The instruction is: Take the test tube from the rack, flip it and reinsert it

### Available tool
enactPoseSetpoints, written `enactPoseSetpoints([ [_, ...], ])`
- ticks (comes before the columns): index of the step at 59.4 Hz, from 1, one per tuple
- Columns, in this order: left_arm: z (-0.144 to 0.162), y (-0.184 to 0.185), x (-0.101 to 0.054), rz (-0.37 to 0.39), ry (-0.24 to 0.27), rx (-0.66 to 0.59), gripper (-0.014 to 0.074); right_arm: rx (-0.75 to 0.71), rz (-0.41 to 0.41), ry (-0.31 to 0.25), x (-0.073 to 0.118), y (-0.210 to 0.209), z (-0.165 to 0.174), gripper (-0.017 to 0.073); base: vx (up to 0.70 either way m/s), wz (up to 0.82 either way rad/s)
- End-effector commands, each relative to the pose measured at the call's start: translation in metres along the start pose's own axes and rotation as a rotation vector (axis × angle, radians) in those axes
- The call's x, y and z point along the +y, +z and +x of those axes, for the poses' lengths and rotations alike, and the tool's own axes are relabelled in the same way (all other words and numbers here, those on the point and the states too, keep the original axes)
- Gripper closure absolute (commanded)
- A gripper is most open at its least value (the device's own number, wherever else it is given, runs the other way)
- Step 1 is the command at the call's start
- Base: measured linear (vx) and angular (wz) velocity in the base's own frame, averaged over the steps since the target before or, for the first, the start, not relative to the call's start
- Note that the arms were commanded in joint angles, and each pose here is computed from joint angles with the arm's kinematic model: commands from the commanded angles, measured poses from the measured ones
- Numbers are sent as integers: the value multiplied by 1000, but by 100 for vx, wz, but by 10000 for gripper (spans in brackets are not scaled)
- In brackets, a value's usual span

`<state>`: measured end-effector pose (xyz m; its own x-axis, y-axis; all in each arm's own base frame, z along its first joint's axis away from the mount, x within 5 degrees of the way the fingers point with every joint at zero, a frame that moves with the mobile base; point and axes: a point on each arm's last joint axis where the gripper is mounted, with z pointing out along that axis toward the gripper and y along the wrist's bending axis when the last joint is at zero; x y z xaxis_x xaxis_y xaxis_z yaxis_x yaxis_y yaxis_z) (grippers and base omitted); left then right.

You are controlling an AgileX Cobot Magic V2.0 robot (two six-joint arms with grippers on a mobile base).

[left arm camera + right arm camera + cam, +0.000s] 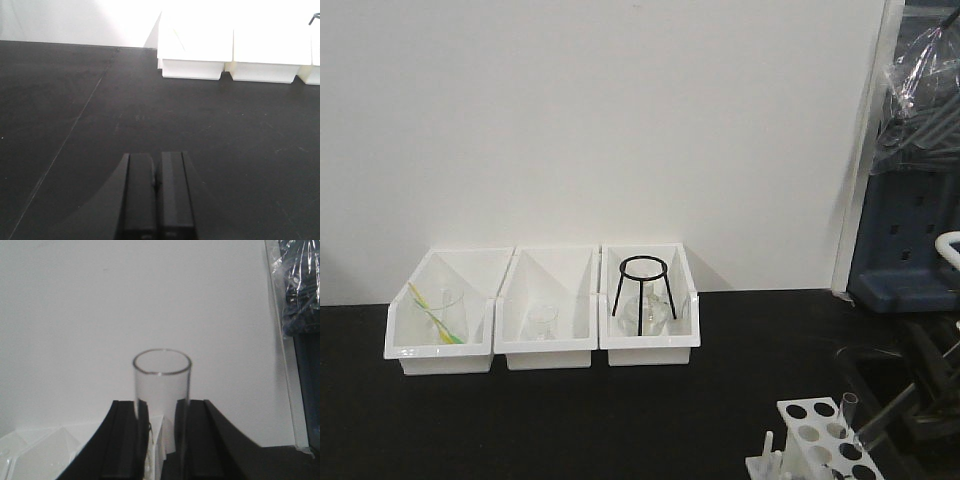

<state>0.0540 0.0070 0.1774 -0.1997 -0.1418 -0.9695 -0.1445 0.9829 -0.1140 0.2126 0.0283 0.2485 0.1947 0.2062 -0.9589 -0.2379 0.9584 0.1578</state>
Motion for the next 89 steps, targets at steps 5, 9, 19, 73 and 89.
enactPoseSetpoints([
  [5,-7,0,-2,23,-2,-87,600,-144,-98,-49,7,6,-6,568,0,0],
  [9,-7,0,-2,23,-2,-87,600,-132,-96,-42,5,9,1,568,0,0],
  [19,-7,0,-2,23,-2,-87,600,-76,-86,-80,1,14,16,568,0,0],
  [73,-7,0,-2,23,-2,-87,600,121,-106,-93,-7,29,70,568,0,0],
  [89,-7,0,-2,23,-2,-87,600,159,-103,-126,-8,29,79,568,0,0],
])
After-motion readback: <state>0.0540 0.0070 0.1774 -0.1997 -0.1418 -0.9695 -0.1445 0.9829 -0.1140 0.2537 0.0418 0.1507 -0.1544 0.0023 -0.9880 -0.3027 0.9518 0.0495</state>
